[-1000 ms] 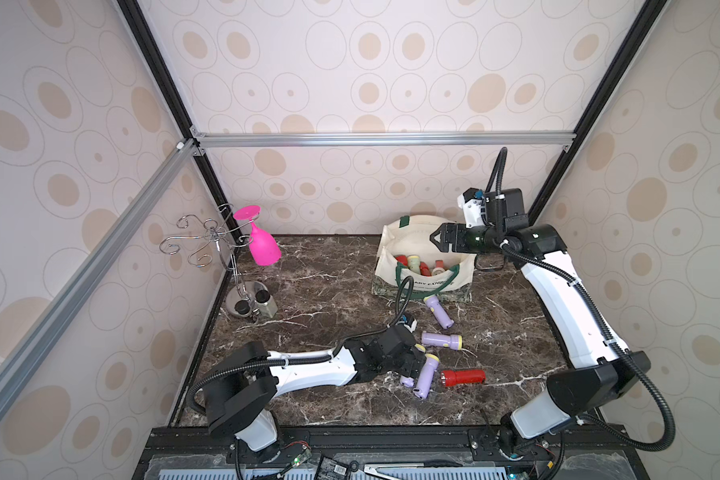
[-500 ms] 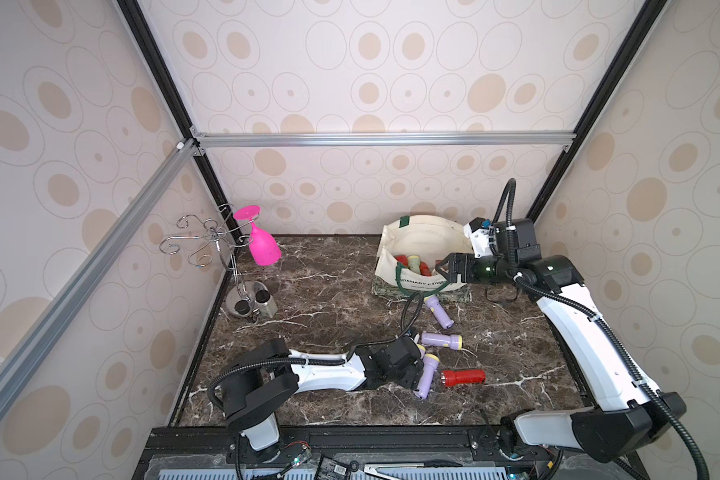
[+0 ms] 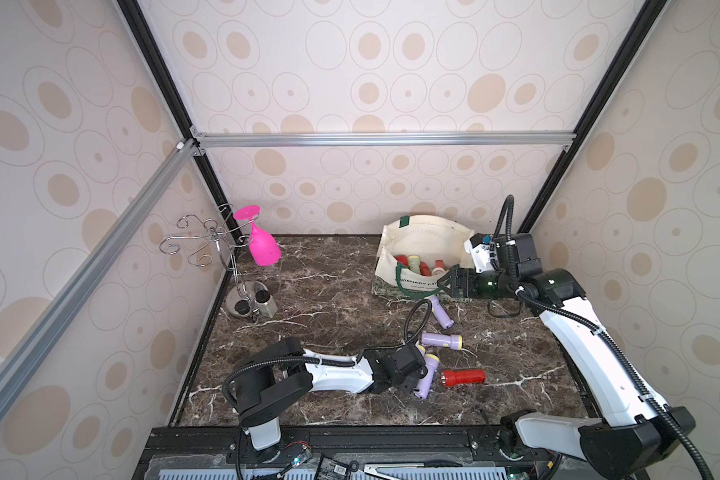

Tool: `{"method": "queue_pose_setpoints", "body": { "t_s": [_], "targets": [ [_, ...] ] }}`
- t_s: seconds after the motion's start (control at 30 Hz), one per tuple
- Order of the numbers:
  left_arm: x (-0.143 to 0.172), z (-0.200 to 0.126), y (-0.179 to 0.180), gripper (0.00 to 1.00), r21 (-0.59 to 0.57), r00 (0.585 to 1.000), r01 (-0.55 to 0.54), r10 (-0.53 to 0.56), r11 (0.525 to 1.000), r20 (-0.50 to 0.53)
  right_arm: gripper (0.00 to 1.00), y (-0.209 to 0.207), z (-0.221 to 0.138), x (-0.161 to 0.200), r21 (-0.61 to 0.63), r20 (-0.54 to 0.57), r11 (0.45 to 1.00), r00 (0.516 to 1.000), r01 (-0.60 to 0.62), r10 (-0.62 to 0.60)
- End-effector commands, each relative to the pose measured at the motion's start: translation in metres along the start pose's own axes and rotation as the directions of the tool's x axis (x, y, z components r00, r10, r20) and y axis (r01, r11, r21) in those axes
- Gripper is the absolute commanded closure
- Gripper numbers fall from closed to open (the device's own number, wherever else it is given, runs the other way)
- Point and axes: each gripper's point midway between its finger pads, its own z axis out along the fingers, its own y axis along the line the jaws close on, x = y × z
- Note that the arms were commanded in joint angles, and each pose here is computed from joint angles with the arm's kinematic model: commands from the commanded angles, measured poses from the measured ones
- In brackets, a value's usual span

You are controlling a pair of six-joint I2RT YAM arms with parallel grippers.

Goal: Put the flashlights into the tote bags
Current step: Pick up the flashlight from the center of the board.

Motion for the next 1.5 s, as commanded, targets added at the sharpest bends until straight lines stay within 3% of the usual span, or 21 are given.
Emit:
{"method": "queue_pose_setpoints", "body": {
  "t_s": [0.0, 0.2, 0.47, 0.63, 0.83, 1.07, 1.27, 1.47],
  "targets": [
    [0.0, -0.001, 0.005, 0.41, -0.046, 1.0, -0.016, 0.016, 0.999, 0.002, 0.11, 0.006, -0.003, -0.001, -0.022, 0.002, 1.0, 1.0, 0.001, -0.001],
    [0.012, 0.001, 0.018, 0.5, -0.092, 1.0, -0.007, 0.006, 0.996, -0.016, 0.12, 0.007, 0.001, 0.001, -0.04, -0.005, 0.999, 1.0, -0.016, 0.016],
    [0.012, -0.003, 0.039, 0.48, -0.218, 1.0, -0.006, 0.004, 0.976, -0.011, 0.12, 0.007, -0.001, 0.0, -0.037, 0.003, 0.999, 1.0, -0.01, 0.01],
    [0.004, -0.011, 0.038, 0.74, -0.2, 0.999, 0.025, -0.018, 0.98, 0.034, 0.12, 0.006, -0.002, 0.003, -0.031, 0.0, 1.0, 1.0, -0.004, 0.004],
    [-0.023, -0.046, 0.034, 0.9, -0.131, 0.982, 0.111, -0.088, 0.985, 0.167, 0.12, 0.006, -0.001, 0.01, -0.042, -0.015, 0.999, 1.0, -0.008, 0.007],
    [-0.09, -0.103, 0.008, 0.95, 0.056, 0.919, 0.151, -0.161, 0.987, 0.359, 0.12, 0.024, 0.006, 0.018, -0.166, -0.046, 0.986, 0.999, -0.022, 0.014],
    [-0.139, -0.146, -0.005, 0.97, 0.211, 0.843, 0.158, -0.243, 0.965, 0.481, 0.12, 0.056, 0.012, 0.018, -0.385, -0.077, 0.92, 0.996, -0.072, 0.046],
    [-0.171, -0.181, -0.007, 0.98, 0.334, 0.758, 0.161, -0.333, 0.929, 0.561, 0.12, 0.067, 0.018, 0.013, -0.46, -0.102, 0.879, 0.991, -0.128, 0.091]
  ]
}}
